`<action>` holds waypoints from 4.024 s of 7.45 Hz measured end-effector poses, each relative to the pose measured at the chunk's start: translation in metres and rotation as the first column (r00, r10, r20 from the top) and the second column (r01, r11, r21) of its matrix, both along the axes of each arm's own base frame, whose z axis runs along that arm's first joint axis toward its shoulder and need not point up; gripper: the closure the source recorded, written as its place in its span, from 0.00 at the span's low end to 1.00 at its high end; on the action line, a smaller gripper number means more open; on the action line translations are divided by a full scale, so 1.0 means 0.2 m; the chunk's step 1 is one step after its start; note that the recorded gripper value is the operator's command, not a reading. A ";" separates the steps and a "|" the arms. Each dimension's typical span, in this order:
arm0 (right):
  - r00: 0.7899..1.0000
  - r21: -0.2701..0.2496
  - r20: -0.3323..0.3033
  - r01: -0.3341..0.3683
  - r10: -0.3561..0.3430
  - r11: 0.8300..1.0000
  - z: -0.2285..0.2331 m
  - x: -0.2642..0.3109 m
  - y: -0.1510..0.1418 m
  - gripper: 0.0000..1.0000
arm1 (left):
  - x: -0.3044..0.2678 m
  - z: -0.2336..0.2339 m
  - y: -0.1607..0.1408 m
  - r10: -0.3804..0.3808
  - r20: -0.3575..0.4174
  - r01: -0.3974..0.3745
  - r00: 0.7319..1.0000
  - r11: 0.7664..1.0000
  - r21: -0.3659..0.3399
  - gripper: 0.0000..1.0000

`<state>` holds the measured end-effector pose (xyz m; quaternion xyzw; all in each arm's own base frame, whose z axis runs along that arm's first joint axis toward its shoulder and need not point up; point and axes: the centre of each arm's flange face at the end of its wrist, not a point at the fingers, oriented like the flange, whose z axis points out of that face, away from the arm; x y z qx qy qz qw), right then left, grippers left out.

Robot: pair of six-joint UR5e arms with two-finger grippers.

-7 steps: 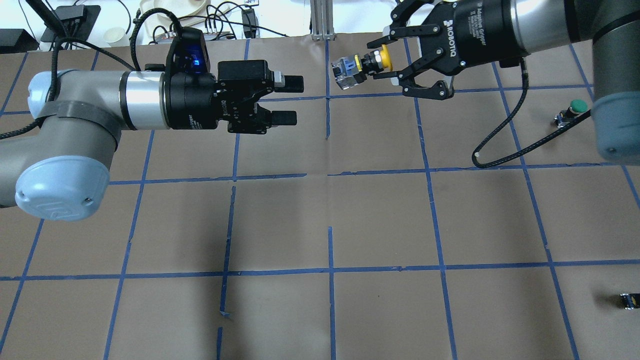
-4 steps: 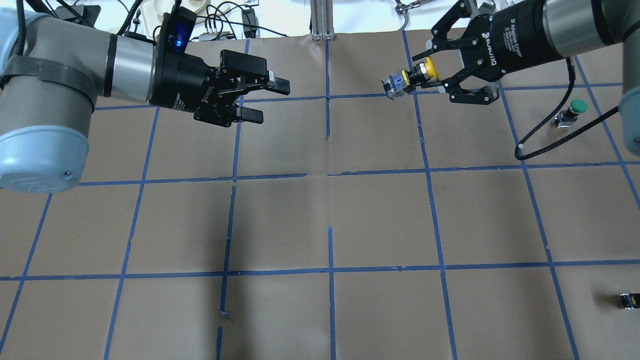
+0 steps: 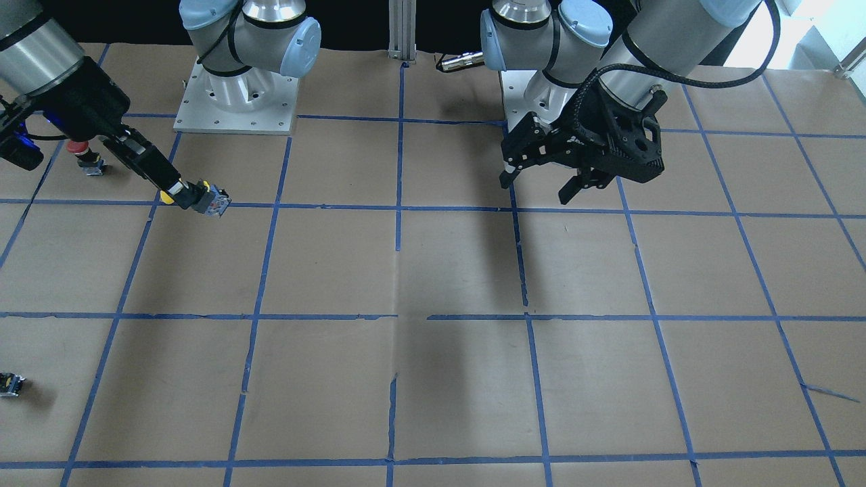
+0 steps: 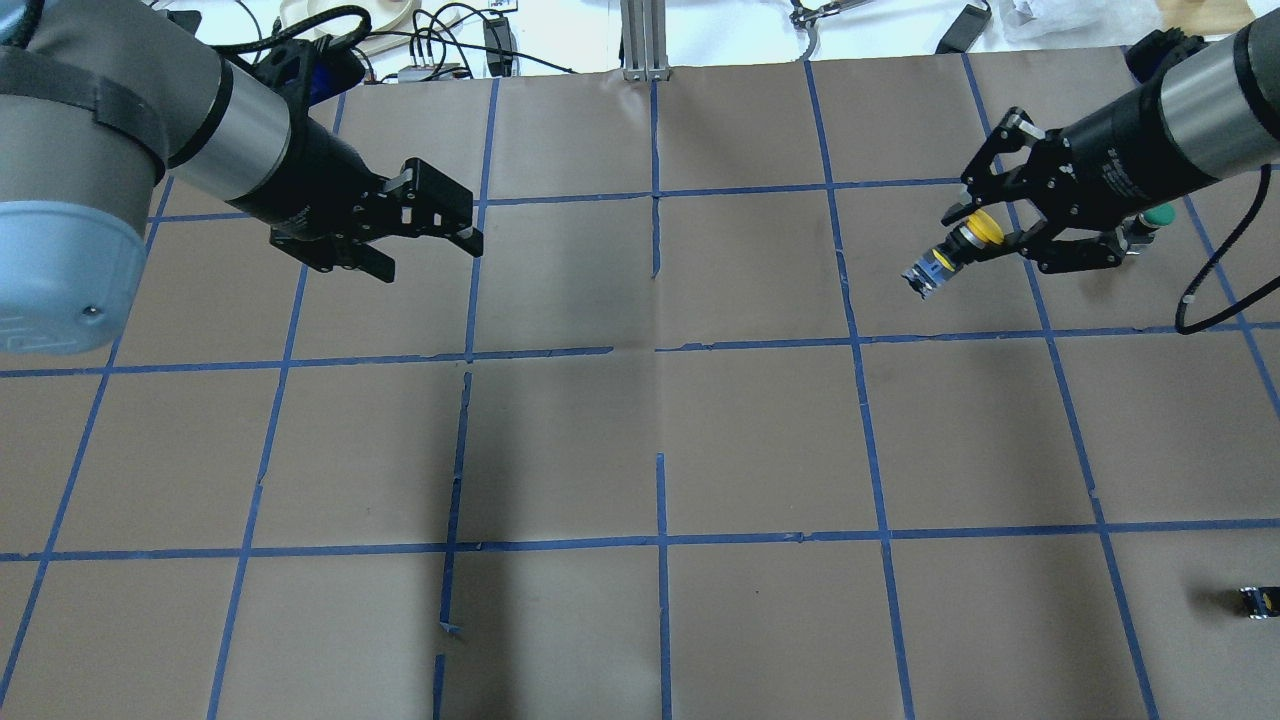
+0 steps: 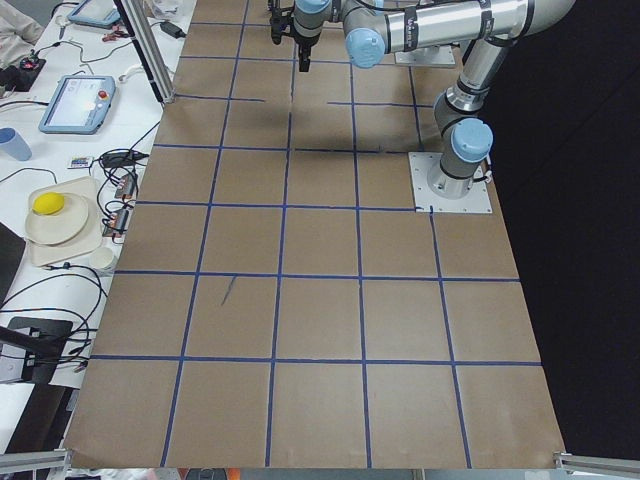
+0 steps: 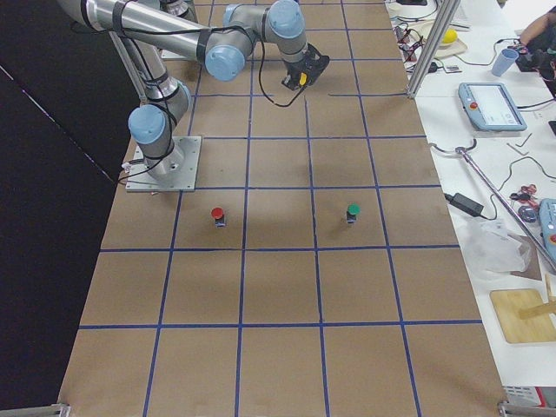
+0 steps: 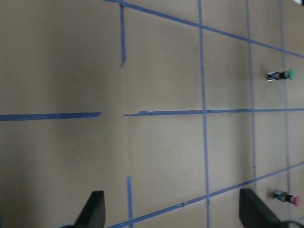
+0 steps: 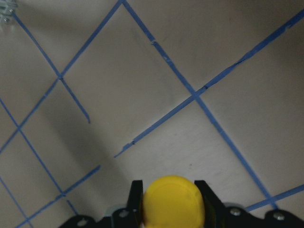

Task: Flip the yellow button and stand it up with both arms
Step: 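Carry the button away with the right gripper while the left gripper withdraws, then lower the button cap-up onto the table with the right gripper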

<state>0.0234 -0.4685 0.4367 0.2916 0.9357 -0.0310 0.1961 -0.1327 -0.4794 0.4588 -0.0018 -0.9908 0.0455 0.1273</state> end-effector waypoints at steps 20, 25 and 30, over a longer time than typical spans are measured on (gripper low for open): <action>0.088 -0.240 -0.629 -0.967 0.773 -0.085 -1.01 -1.77 0.30 0.96 | 0.20 0.23 -0.06 -0.091 0.276 0.075 0.957 0.995 0.069 0.01; 0.021 -0.290 -0.654 -0.930 0.756 -0.226 -1.08 -1.75 0.29 0.94 | 0.03 0.29 -0.03 -0.134 0.260 0.133 0.956 0.991 0.021 0.01; 0.028 -0.317 -0.636 -0.921 0.771 -0.228 -1.18 -1.77 0.28 0.42 | 0.10 0.31 -0.04 -0.103 0.277 0.088 0.955 0.994 0.067 0.01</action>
